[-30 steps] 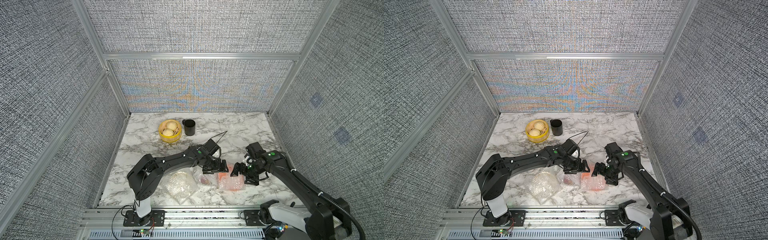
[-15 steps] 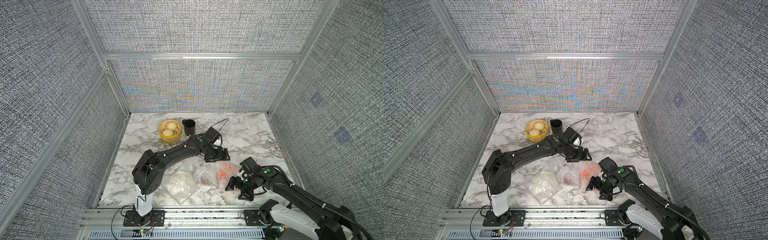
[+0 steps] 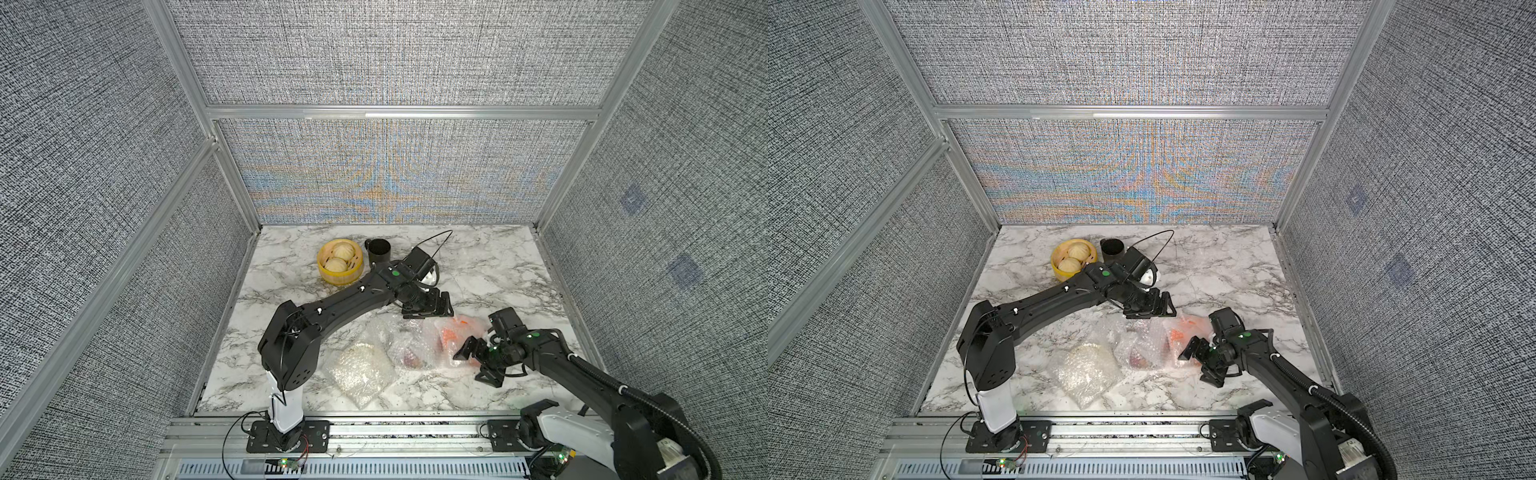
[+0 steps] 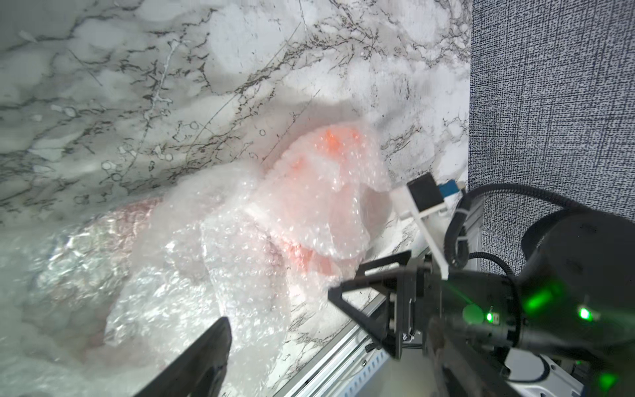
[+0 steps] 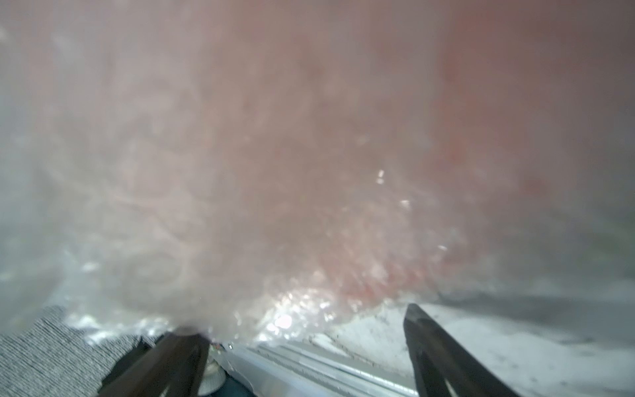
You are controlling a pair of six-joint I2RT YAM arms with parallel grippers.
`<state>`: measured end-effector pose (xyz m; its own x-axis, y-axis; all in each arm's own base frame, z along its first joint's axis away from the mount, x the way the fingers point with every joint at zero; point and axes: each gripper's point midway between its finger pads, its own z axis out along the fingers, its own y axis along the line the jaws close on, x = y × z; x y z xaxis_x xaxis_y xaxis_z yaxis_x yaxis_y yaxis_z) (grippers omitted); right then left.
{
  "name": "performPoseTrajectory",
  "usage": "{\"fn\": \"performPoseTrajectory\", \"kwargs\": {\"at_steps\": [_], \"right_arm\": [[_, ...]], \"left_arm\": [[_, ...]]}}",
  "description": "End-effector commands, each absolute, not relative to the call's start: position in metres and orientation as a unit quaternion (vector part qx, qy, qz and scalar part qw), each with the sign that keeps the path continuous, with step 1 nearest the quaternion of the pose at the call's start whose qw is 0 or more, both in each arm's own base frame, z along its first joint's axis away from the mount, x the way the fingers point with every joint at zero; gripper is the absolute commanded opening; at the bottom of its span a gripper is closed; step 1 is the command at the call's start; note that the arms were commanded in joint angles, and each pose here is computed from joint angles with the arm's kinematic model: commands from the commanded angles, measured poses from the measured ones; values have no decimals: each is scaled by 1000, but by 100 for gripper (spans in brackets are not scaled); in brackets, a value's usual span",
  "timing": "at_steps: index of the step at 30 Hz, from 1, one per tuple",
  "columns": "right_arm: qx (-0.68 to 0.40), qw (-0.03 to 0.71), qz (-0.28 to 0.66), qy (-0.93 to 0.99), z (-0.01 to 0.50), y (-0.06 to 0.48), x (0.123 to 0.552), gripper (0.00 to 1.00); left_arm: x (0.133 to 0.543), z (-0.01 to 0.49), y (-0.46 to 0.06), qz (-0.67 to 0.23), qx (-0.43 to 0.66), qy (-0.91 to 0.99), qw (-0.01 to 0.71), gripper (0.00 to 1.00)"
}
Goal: Unpack dinner plates from bubble wrap
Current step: Move the bubble wrap to the center of the board.
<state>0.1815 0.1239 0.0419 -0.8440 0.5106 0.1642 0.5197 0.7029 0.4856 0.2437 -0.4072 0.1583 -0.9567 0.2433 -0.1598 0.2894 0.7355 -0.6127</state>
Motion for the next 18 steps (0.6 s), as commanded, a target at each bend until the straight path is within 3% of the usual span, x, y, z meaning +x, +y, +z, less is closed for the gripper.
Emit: {"fn": "performPoseTrajectory", "kwargs": {"at_steps": [1, 8, 18], "right_arm": [[-271, -48, -269, -923, 51, 105, 215, 90], [-286, -59, -260, -920, 83, 74, 254, 92], [-269, -54, -260, -926, 124, 75, 205, 93]], "left_arm": [[246, 155, -408, -326, 154, 932, 35, 89], [262, 156, -426, -321, 179, 929, 43, 89], [285, 133, -437, -236, 299, 924, 38, 85]]}}
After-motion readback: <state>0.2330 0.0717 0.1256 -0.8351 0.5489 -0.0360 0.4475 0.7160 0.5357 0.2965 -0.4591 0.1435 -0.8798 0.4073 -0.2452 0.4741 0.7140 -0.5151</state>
